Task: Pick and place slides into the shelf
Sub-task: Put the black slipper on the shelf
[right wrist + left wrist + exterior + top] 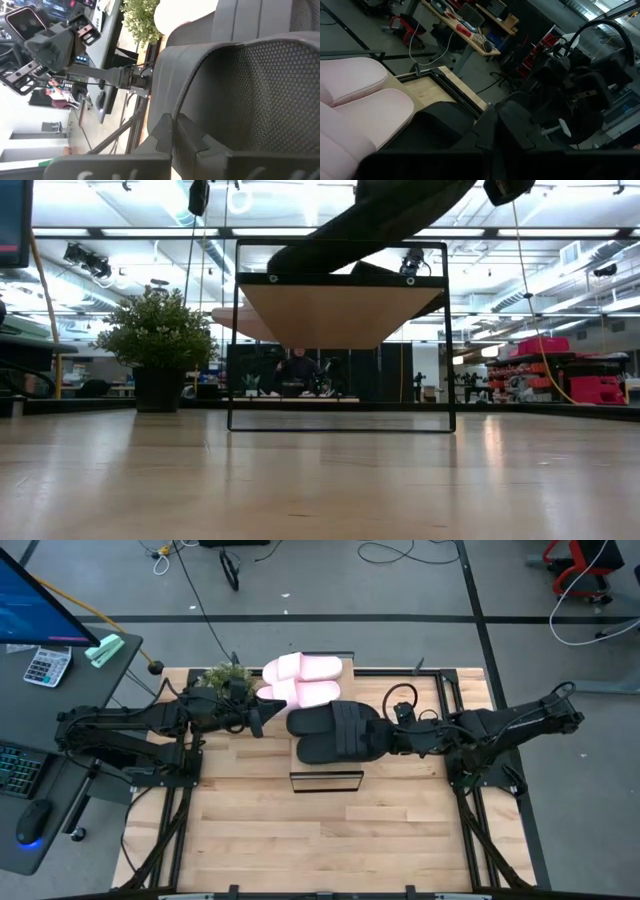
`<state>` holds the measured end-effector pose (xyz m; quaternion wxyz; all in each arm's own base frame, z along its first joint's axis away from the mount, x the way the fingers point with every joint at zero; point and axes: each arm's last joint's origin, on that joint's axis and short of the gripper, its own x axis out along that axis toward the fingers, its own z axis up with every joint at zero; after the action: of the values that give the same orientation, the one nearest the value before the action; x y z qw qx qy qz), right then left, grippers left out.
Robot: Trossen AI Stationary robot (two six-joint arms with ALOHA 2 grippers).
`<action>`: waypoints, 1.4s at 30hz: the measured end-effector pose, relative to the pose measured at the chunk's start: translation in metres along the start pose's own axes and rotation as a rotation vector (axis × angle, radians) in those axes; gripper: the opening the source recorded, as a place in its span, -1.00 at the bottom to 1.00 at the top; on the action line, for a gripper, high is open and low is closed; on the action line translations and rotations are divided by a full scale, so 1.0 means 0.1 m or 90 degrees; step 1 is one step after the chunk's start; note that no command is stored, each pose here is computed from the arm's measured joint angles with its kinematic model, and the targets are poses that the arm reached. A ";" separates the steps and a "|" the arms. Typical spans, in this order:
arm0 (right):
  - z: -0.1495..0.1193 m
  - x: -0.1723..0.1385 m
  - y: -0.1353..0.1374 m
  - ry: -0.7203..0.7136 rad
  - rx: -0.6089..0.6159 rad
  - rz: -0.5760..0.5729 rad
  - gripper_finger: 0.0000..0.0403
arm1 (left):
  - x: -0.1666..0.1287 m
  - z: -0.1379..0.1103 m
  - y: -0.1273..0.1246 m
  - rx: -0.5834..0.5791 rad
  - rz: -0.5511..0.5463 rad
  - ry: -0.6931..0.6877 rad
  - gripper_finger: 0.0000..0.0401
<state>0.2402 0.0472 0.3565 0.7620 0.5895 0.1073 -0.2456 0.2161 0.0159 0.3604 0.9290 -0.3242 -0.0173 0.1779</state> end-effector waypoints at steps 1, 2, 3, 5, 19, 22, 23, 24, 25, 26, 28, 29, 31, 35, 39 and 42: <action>0.00 0.00 0.00 0.000 0.001 0.002 -0.97 | 0.00 0.00 0.00 0.000 0.000 0.000 -0.86; 0.00 0.00 0.01 -0.001 0.000 0.004 -0.97 | 0.00 0.00 0.00 0.000 0.000 0.000 -0.85; 0.00 0.00 0.02 -0.001 -0.001 0.010 -0.97 | 0.00 0.00 0.00 0.000 0.000 0.000 -0.84; 0.00 0.00 0.04 -0.002 0.002 0.025 -0.97 | 0.00 0.00 0.00 0.000 0.000 0.000 -0.84; -0.04 -0.07 -0.35 -0.033 0.086 0.160 -0.98 | 0.00 -0.02 0.01 0.003 0.008 0.012 -0.83; -0.01 -0.13 -0.44 -0.041 0.090 0.166 -0.98 | 0.00 -0.02 0.01 0.002 0.008 0.012 -0.82; -0.01 -0.14 -0.48 -0.042 0.091 0.166 -0.98 | 0.00 -0.02 0.01 0.002 0.008 0.012 -0.83; -0.01 -0.15 -0.50 -0.041 0.093 0.169 -0.98 | 0.00 -0.02 0.01 0.002 0.008 0.012 -0.84; -0.01 -0.14 -0.53 -0.040 0.095 0.171 -0.98 | 0.00 -0.02 0.01 0.002 0.009 0.012 -0.85; -0.02 -0.14 -0.55 -0.039 0.097 0.171 -0.98 | 0.00 -0.02 0.01 0.003 0.009 0.012 -0.86; -0.03 -0.13 -0.58 -0.038 0.097 0.168 -0.98 | 0.00 -0.02 0.01 0.003 0.009 0.012 -0.87; -0.03 -0.11 -0.60 -0.037 0.098 0.168 -0.98 | 0.00 -0.02 0.01 0.003 0.009 0.012 -0.88; -0.05 -0.09 -0.64 -0.036 0.101 0.172 -0.98 | 0.00 -0.02 0.01 0.003 0.009 0.012 -0.88; -0.08 -0.04 -0.73 -0.024 0.118 0.170 -0.98 | 0.00 -0.02 0.01 0.004 0.009 0.012 -0.86; -0.11 -0.01 -0.79 -0.019 0.119 0.170 -0.98 | 0.00 -0.02 0.02 0.005 0.010 0.012 -0.83; -0.13 0.02 -0.85 -0.003 0.126 0.159 -0.98 | 0.00 -0.02 0.02 0.005 0.010 0.012 -0.84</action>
<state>0.2007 0.0435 0.2802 0.7250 0.6699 0.0063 -0.1595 0.2158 0.0159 0.3580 0.9290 -0.3223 -0.0058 0.1820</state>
